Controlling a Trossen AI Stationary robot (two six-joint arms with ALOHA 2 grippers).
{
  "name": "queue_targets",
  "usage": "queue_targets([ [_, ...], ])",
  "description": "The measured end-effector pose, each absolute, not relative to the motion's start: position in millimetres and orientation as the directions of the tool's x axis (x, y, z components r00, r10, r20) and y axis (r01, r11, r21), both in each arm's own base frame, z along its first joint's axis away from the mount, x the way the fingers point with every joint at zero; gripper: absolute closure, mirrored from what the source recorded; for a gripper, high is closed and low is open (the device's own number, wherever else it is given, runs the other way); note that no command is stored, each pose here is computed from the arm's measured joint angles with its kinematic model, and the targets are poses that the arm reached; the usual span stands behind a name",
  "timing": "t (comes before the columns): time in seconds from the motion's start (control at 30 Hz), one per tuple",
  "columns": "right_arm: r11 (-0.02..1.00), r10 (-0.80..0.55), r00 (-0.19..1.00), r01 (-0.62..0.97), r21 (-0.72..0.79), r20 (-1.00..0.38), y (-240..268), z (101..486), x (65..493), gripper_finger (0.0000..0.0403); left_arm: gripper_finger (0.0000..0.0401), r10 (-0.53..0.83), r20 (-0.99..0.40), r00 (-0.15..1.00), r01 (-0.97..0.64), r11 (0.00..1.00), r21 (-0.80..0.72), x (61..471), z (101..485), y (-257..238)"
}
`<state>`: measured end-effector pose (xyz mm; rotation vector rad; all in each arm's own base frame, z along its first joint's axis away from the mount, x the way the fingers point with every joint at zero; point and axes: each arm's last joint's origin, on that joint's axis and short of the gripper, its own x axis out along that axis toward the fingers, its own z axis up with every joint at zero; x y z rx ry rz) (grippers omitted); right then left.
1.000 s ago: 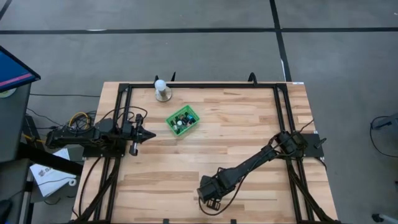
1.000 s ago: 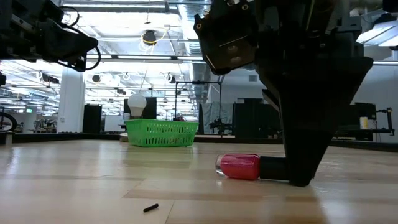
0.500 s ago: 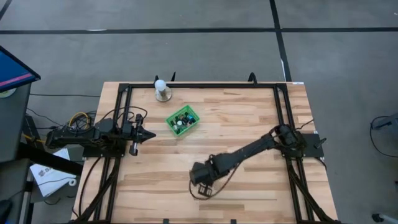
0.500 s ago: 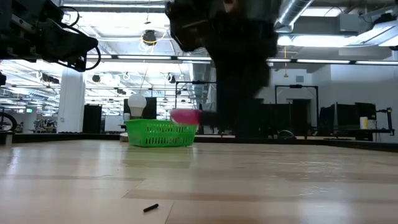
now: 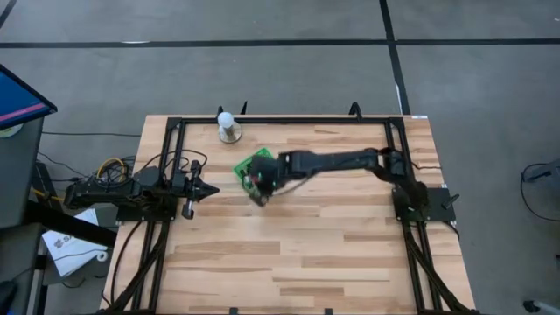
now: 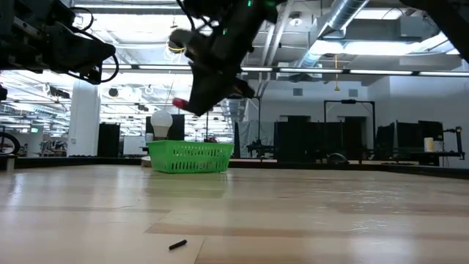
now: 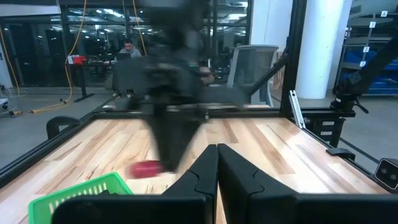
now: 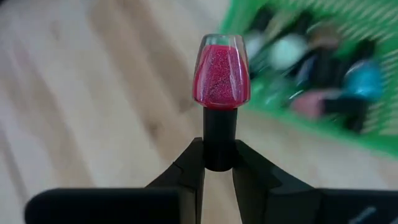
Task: Pick & Place Nail Polish
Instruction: Put the dark pink nail polish bottle into the green bin
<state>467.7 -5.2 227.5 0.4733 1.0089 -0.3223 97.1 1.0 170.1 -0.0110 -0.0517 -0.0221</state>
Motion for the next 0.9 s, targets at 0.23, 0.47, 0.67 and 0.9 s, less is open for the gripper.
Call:
queue_targets([
  [0.23, 0.880, -0.074, 0.543, 0.430, 0.202, -0.836, -41.7, 232.3, 470.6, 0.0351, 0.0399, -0.022, 0.052, 0.998, 0.023, 1.000, -0.010, 97.2, 170.0, 1.0],
  [0.47, 0.947, -0.094, 0.534, 0.308, 0.090, -0.840, -55.4, 231.9, 468.5, 0.0351, 0.0399, -0.022, 0.052, 0.998, 0.023, 1.000, -0.010, 97.2, 170.0, 1.0],
  [0.67, 0.951, -0.135, 0.548, 0.304, 0.047, -0.826, -59.0, 232.8, 470.2, 0.0351, 0.0399, -0.022, 0.052, 0.998, 0.023, 1.000, -0.011, 97.2, 170.0, 1.0],
  [0.9, 0.969, -0.151, 0.529, 0.244, -0.021, -0.835, -60.3, 216.4, 475.9, 0.0351, 0.0399, -0.022, 0.052, 0.998, 0.023, 1.000, -0.010, 97.2, 170.0, 1.0],
])
